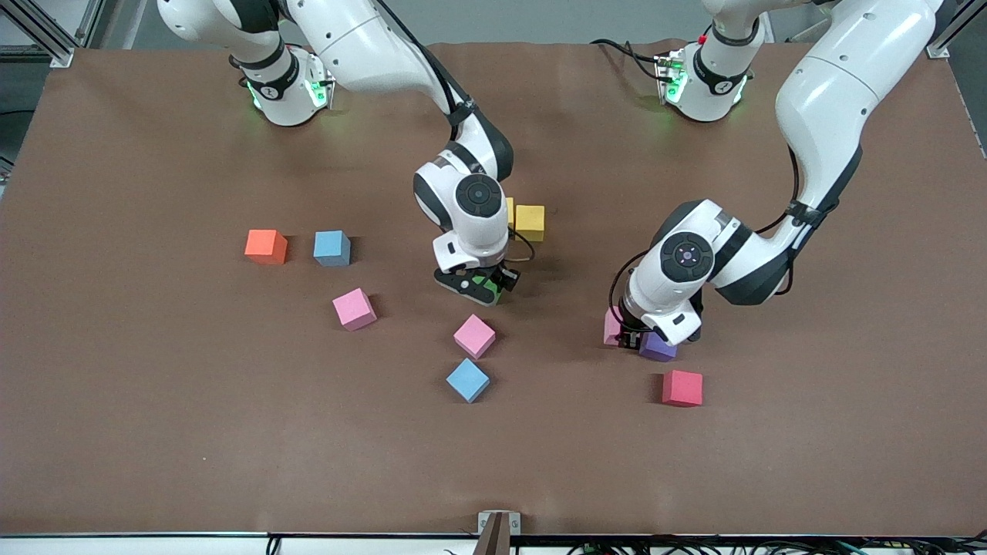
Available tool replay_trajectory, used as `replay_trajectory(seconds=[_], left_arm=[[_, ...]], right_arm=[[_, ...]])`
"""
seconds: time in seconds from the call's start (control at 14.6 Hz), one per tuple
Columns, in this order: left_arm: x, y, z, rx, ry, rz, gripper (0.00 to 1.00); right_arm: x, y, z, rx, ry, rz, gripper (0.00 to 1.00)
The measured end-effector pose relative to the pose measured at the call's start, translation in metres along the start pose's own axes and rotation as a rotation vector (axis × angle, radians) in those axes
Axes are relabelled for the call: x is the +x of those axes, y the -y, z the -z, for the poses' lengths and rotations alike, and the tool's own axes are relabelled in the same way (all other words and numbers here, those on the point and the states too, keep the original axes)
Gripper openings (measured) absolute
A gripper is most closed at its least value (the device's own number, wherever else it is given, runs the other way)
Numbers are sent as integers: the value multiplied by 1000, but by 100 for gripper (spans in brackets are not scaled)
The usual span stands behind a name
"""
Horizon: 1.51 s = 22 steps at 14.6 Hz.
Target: Arrange 11 blocks into digit 3
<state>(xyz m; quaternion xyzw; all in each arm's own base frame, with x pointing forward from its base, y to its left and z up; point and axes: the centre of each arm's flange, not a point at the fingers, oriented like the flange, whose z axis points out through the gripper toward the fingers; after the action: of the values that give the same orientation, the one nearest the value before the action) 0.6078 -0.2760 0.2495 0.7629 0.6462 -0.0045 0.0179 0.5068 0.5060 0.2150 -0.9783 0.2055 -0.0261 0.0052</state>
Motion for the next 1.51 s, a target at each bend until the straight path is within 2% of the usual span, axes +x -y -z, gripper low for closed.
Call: replay_trajectory(seconds=[0.21, 0.34, 0.69, 0.96, 1.51], left_arm=[[0, 0, 0, 0, 0, 0, 57], [0, 0, 0, 0, 0, 0, 57], [0, 0, 0, 0, 0, 0, 57], [-7, 1, 2, -3, 2, -9, 57], [-48, 10, 5, -9, 11, 77, 57]], right_arm=[[5, -2, 0, -3, -4, 198, 59], [8, -3, 0, -5, -4, 273, 59], [9, -6, -1, -9, -3, 344, 59], [9, -16, -1, -7, -3, 350, 59], [3, -39, -1, -4, 2, 344, 59]])
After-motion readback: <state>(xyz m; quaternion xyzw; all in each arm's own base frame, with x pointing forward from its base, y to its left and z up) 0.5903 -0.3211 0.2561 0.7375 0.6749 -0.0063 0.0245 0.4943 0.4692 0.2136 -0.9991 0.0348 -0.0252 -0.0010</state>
